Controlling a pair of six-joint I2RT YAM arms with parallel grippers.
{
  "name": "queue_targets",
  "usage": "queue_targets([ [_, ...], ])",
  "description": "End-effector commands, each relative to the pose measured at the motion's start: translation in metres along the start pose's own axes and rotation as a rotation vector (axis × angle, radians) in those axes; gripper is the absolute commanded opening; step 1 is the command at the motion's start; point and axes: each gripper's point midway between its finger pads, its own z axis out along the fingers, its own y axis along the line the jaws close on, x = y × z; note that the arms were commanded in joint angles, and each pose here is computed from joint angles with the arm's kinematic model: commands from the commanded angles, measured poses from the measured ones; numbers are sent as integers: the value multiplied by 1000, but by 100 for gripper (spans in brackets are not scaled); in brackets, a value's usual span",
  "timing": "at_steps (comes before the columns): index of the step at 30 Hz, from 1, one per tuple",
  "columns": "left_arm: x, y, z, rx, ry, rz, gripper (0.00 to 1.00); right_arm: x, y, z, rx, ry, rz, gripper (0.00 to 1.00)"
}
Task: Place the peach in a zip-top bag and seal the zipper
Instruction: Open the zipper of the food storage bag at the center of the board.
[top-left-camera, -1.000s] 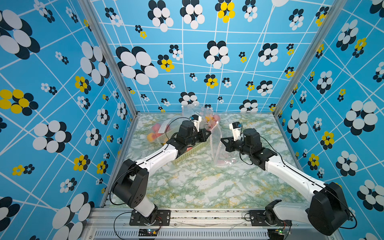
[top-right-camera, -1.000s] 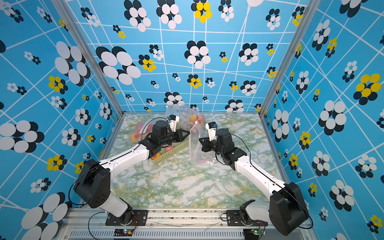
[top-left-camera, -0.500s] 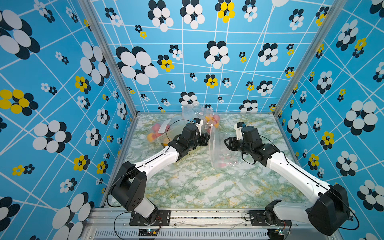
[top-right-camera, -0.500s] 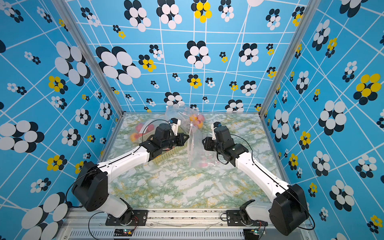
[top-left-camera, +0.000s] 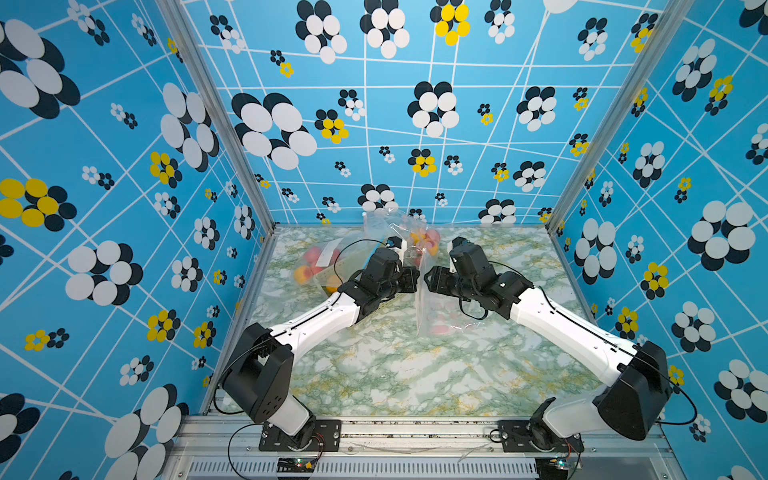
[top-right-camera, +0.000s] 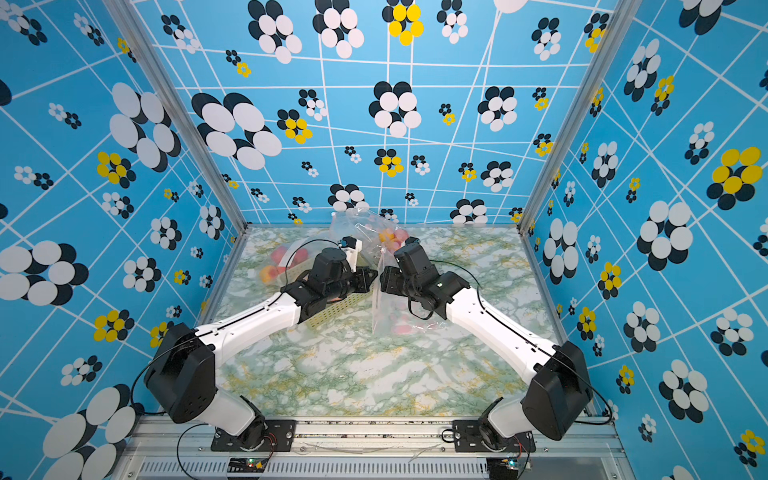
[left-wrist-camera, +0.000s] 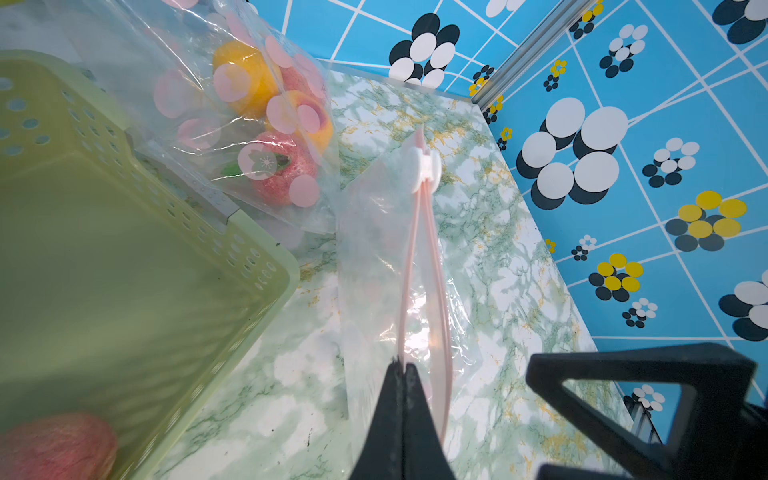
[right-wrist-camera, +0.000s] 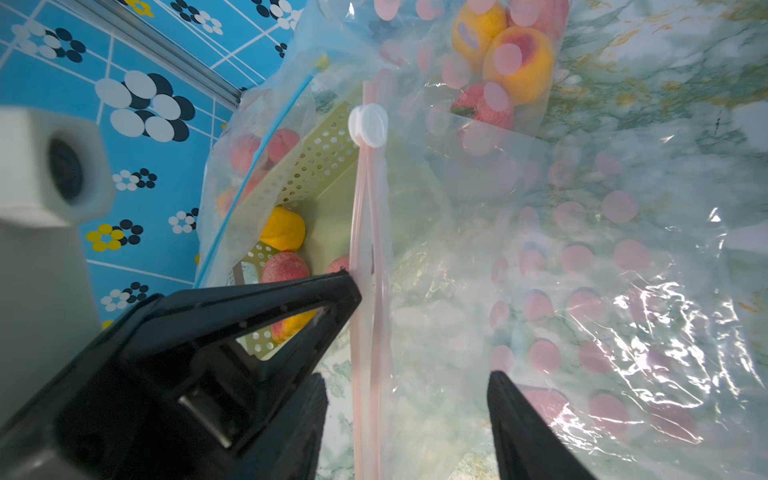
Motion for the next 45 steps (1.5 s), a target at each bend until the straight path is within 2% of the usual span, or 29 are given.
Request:
queue_targets([
  [1,-8,-7,-2,1,-20,1,0,7,-8,7,86,20,-17,66],
  [7,-6,-7,-3,5,-16,-2,0,-6,-1,16,94,-5,-19,67],
  [14,-5,-9,-3,13,-14,0,0,-22,-5,26,174,-38,-23,66],
  [25,-8,-10,-5,12,-22,8,0,-13,-23,40,284,1,-52,56],
  [32,-11,-3,-6,-32,-43,14,0,-2,-30,38,312,52,-67,46],
  [38,-19,-3,-11,-46,-79,14,0,21,-35,43,316,119,-64,35],
  [42,-20,-2,-12,-56,-87,14,0,32,-37,48,297,137,-44,24],
  [45,-19,3,-14,-83,-85,30,0,27,-44,36,336,118,-67,8],
])
